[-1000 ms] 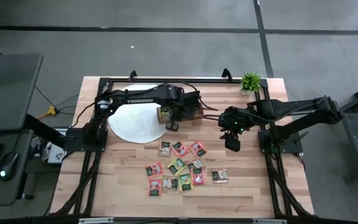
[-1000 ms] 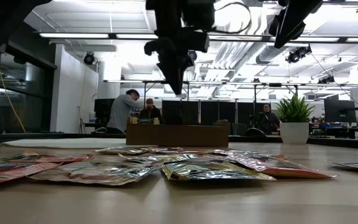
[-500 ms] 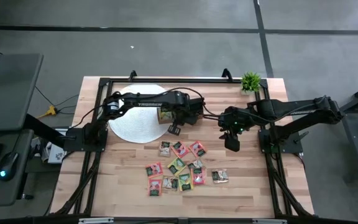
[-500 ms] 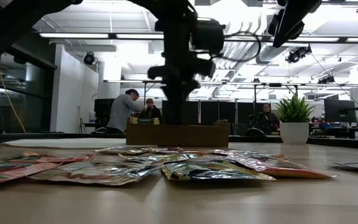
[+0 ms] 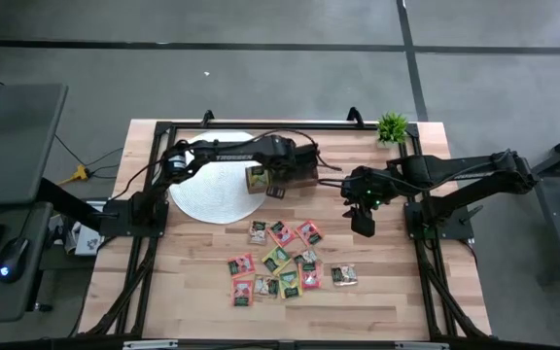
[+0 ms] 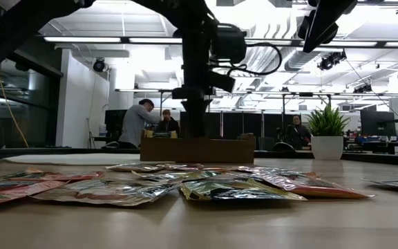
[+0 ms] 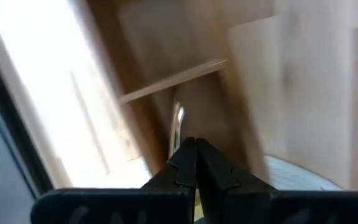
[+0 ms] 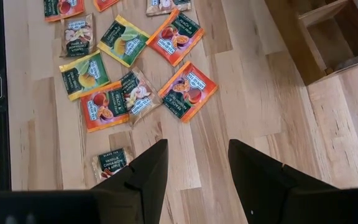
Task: Pick & Place Tea
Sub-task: Put the brown tea bag into the middle compartment of the wooden organizer
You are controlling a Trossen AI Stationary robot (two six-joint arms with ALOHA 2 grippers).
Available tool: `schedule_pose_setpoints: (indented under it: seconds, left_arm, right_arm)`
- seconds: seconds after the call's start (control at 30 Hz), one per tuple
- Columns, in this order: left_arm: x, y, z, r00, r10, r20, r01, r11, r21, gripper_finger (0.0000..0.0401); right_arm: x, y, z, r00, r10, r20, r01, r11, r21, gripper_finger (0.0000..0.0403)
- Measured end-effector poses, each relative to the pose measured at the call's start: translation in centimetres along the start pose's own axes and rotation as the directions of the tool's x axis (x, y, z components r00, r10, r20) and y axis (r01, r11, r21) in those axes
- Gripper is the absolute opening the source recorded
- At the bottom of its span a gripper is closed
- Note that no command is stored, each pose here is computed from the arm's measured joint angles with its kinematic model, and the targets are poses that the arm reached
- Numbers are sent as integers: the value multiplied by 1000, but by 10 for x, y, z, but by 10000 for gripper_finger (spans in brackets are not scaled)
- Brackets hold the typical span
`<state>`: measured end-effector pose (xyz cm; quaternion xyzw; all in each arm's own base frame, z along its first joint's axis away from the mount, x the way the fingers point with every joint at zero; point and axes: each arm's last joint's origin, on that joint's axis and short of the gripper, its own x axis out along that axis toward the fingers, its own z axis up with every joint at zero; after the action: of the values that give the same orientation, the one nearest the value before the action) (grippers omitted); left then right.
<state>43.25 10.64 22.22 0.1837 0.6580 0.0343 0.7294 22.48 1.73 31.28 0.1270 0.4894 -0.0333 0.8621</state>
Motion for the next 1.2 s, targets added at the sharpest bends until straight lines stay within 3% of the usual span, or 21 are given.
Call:
schedule_pose_setpoints:
  seconds: [0.17,0.43,0.77,0.97,1.2]
  left_arm:
    - [6,21,-9,999,38,-2,-38,989,-146,0]
    - [13,48,-25,998,60,-29,-67,934,-350,0]
    - [-44,53,-41,994,106,38,-89,944,-317,0]
    - [-86,35,-55,992,129,1,-124,953,-276,0]
    - [-102,10,-58,990,143,19,-130,942,-308,0]
  right_arm:
    - [0,0,0,1000,0,0,0,1000,0,165]
    - [0,0,0,1000,0,0,0,1000,16,165]
    - [0,0,0,1000,0,-1,0,1000,-9,165]
    - [0,0,0,1000,0,-2,-1,1000,-22,165]
    - [0,3,-6,999,-10,-49,8,999,-50,165]
